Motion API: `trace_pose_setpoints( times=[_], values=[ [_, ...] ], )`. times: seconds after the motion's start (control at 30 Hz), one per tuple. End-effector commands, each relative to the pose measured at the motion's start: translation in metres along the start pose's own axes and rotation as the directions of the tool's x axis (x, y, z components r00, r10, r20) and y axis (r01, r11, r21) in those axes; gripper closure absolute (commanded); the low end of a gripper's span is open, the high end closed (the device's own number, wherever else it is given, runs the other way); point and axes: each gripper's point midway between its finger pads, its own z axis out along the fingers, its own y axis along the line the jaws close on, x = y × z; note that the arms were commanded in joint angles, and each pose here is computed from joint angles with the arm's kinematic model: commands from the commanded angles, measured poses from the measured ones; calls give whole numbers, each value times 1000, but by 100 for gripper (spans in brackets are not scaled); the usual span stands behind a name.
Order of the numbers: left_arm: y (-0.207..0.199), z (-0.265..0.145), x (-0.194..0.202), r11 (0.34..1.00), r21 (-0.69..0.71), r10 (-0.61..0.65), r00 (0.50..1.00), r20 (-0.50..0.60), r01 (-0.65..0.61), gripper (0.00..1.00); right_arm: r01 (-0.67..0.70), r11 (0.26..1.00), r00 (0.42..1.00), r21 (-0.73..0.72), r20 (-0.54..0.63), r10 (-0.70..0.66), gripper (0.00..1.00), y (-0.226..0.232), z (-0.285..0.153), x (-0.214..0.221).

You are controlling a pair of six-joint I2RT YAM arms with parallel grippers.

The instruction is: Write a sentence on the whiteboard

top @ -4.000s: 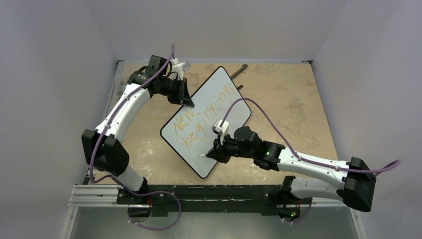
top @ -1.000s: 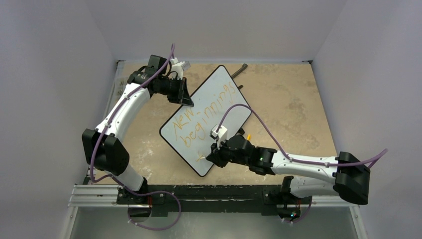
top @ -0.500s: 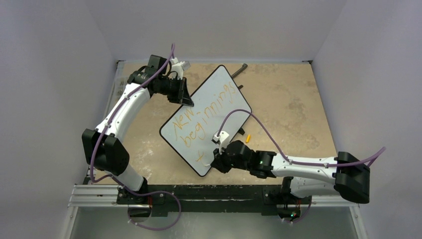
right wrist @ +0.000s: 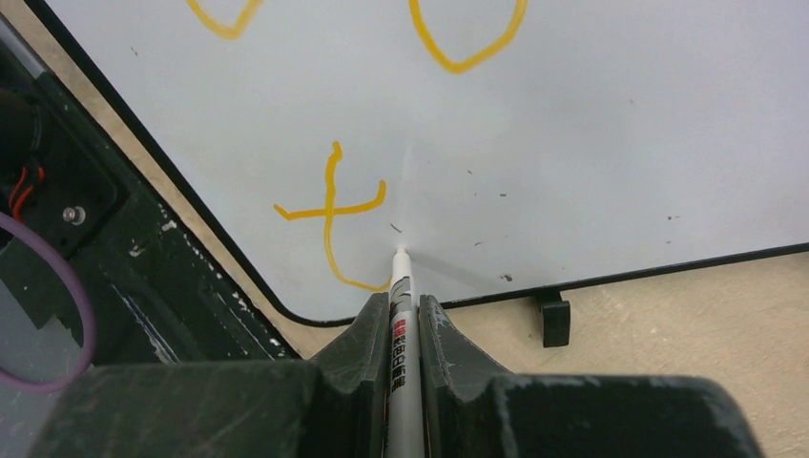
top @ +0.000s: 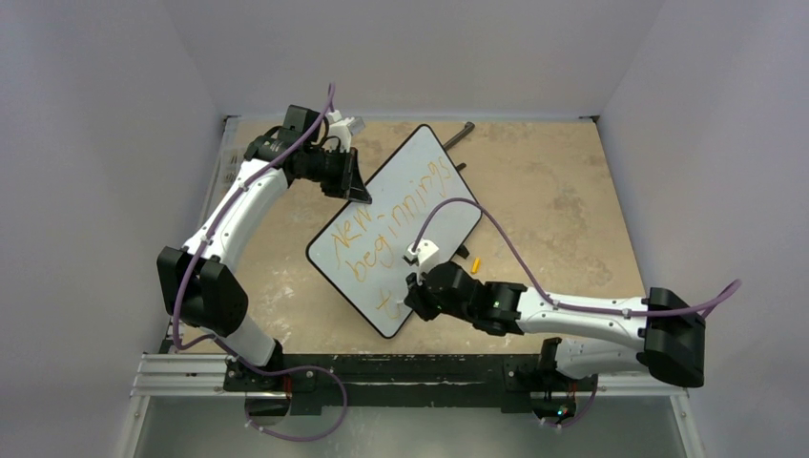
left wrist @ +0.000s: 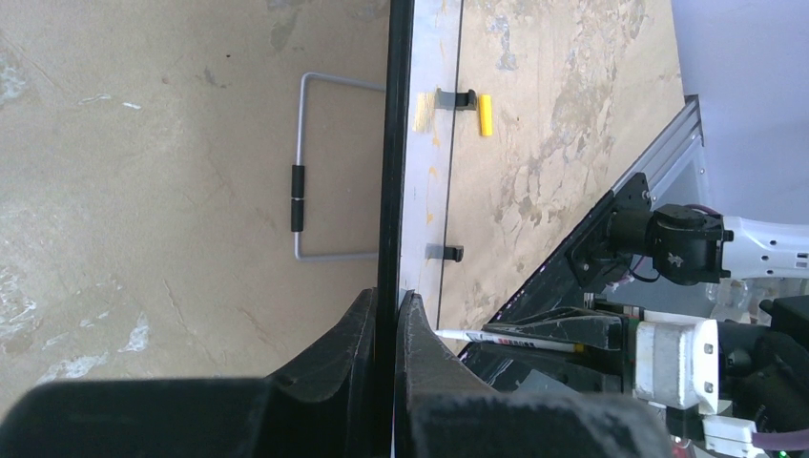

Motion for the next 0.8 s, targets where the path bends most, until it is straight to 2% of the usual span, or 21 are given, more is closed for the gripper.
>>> trace_pose_setpoints(
  times=[0.0,0.37,0.77],
  values=[
    [38,-7,-5,981,-195,2,1000,25,3,100,-5,999,992,37,124,1,100,0,-6,-44],
    [37,-8,-5,981,-193,3,1000,28,3,100,-113,994,964,8,242,107,100,-5,-38,-61],
    [37,-8,-5,981,-192,4,1000,28,2,100,-109,992,973,57,210,95,100,-9,-17,-53]
  ],
)
